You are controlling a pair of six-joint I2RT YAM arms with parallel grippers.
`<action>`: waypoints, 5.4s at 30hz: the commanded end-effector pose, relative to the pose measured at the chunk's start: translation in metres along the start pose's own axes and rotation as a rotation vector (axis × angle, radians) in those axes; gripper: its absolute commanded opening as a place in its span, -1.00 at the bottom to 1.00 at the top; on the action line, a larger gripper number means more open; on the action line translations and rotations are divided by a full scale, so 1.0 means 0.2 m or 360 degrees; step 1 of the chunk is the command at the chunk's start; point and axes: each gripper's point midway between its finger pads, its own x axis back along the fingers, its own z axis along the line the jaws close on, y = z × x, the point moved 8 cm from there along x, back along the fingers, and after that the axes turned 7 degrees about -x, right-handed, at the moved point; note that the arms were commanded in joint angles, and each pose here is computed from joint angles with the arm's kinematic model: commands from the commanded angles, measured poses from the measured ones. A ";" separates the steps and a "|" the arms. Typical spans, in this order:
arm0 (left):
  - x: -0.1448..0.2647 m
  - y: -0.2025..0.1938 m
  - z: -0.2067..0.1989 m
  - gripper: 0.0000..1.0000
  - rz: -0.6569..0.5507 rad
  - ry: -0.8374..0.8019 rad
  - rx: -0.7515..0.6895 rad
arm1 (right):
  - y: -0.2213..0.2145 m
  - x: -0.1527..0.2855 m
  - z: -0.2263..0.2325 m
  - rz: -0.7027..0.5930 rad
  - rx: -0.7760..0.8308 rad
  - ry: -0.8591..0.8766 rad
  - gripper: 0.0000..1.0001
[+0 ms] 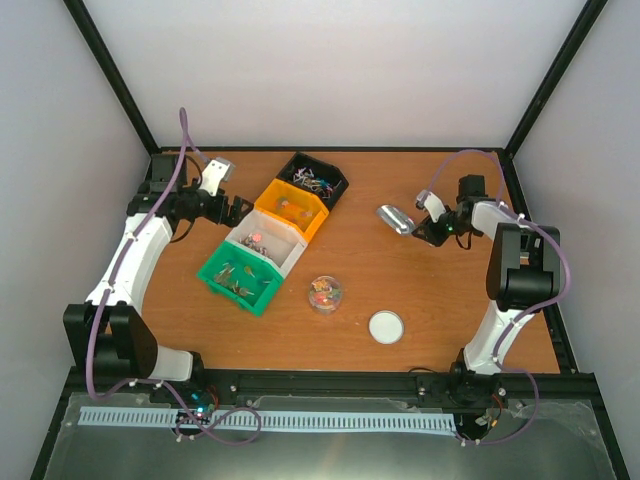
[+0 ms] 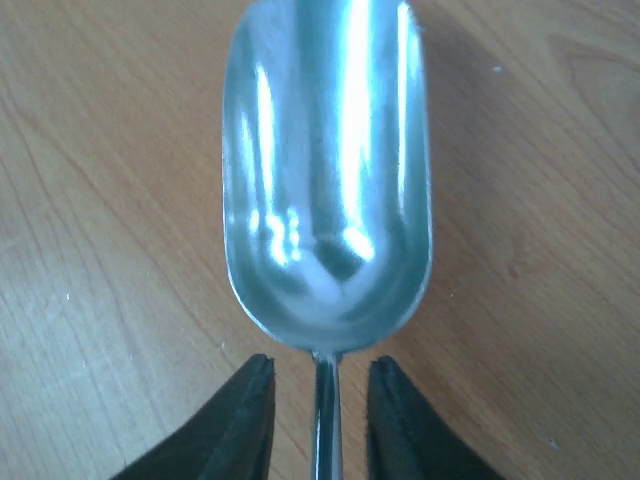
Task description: Pack the candies
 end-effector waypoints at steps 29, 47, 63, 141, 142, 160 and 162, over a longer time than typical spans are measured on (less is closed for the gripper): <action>-0.05 -0.06 -0.13 1.00 0.0167 -0.0321 -0.0219 | 0.06 0.40 0.48 0.0165 0.0308 0.0241 0.70; -0.16 -0.14 -0.27 0.99 0.0292 -0.0477 -0.0330 | -0.27 0.07 0.95 0.0650 0.0546 0.0231 0.03; -0.22 -0.17 -0.31 0.99 0.0325 -0.0509 -0.0404 | -0.41 -0.12 0.98 0.0838 0.0590 0.0161 -0.39; -0.34 0.13 -1.23 0.03 -0.0508 -0.1234 -0.2141 | 0.37 0.04 0.96 -0.0008 -0.0112 0.1589 -0.94; -0.34 0.13 -1.23 -0.05 -0.0499 -0.1233 -0.2132 | 0.37 0.04 0.96 -0.0006 -0.0114 0.1587 -0.94; -0.37 0.15 -1.15 -0.89 -0.0337 -0.1251 -0.1593 | 0.45 0.22 0.71 -0.0269 -0.0064 0.1181 0.03; -0.38 0.18 -1.09 -0.89 -0.0320 -0.1318 -0.1410 | 0.43 0.27 0.65 -0.0345 -0.0011 0.1025 0.18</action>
